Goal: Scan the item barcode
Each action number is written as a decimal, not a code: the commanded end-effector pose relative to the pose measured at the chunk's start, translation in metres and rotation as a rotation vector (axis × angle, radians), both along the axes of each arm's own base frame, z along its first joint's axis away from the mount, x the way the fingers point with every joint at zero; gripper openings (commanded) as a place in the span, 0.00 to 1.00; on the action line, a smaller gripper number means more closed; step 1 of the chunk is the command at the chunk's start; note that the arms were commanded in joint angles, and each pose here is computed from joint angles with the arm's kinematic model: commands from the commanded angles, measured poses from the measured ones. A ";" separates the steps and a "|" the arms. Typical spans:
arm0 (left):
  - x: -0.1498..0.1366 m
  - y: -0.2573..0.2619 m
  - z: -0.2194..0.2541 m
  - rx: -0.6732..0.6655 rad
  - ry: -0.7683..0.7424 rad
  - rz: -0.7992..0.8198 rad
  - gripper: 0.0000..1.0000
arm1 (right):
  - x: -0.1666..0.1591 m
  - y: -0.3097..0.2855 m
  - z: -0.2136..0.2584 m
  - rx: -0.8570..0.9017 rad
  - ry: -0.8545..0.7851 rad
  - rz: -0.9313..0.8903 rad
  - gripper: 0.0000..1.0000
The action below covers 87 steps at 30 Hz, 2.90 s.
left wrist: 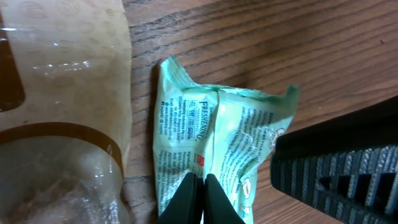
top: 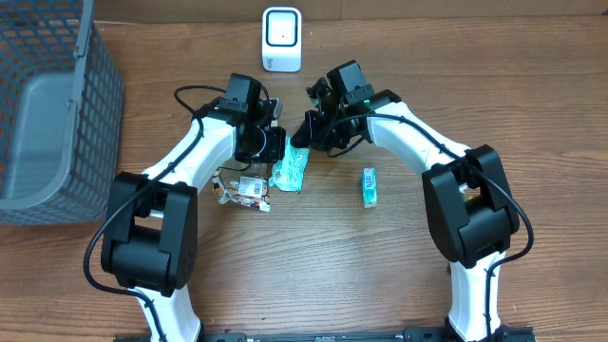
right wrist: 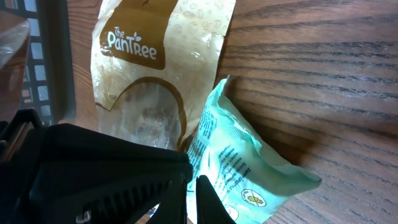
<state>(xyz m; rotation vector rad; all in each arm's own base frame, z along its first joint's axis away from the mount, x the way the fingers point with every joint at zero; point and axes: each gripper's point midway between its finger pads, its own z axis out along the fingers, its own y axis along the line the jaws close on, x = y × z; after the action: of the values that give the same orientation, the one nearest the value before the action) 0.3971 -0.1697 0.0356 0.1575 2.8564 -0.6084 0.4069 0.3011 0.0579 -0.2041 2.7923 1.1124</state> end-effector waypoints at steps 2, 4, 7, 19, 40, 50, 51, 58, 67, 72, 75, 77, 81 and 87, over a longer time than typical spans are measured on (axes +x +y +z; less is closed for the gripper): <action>0.002 0.003 -0.001 0.027 -0.005 0.026 0.04 | 0.001 -0.001 -0.009 -0.026 -0.003 -0.006 0.04; 0.001 0.003 -0.005 0.030 0.003 0.025 0.04 | 0.000 -0.001 -0.010 -0.028 0.000 -0.006 0.04; 0.003 0.004 -0.013 0.038 0.008 0.027 0.04 | 0.000 -0.001 -0.011 -0.030 0.004 -0.006 0.04; 0.001 0.000 -0.039 0.046 0.052 0.030 0.04 | -0.009 -0.013 -0.037 -0.087 0.019 -0.027 0.04; 0.003 0.008 -0.042 0.099 0.034 0.037 0.04 | -0.002 -0.087 -0.083 -0.477 0.037 -0.331 0.04; 0.019 0.003 -0.022 0.086 0.003 0.039 0.04 | 0.000 -0.097 -0.085 -0.530 0.020 -0.351 0.04; 0.023 0.002 -0.015 0.085 0.000 0.039 0.04 | 0.001 -0.097 -0.085 -0.529 0.018 -0.351 0.04; 0.018 -0.006 0.026 0.049 0.077 0.019 0.04 | -0.002 -0.077 -0.072 -0.440 0.023 -0.251 0.04; 0.007 -0.007 0.022 0.043 0.123 0.014 0.08 | 0.008 -0.064 -0.035 -0.375 -0.023 -0.206 0.07; 0.006 -0.017 0.024 0.010 0.123 -0.006 0.04 | 0.024 -0.056 -0.028 -0.334 -0.114 -0.177 0.07; 0.001 -0.021 0.023 0.003 0.138 -0.017 0.04 | 0.036 -0.051 -0.021 -0.306 -0.167 -0.188 0.08; -0.002 -0.022 0.021 0.006 0.146 -0.021 0.04 | 0.044 -0.048 -0.017 -0.287 -0.201 -0.195 0.09; -0.005 -0.023 0.019 0.010 0.155 -0.025 0.04 | 0.052 -0.047 -0.013 -0.280 -0.236 -0.209 0.15; 0.017 -0.030 0.021 -0.014 0.055 -0.026 0.04 | 0.029 -0.055 -0.026 -0.321 -0.116 -0.210 0.04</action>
<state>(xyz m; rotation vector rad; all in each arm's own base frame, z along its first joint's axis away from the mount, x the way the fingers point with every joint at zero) 0.4099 -0.1921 0.0590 0.1634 2.9323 -0.6233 0.4344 0.2490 0.0298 -0.0418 2.7760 0.5856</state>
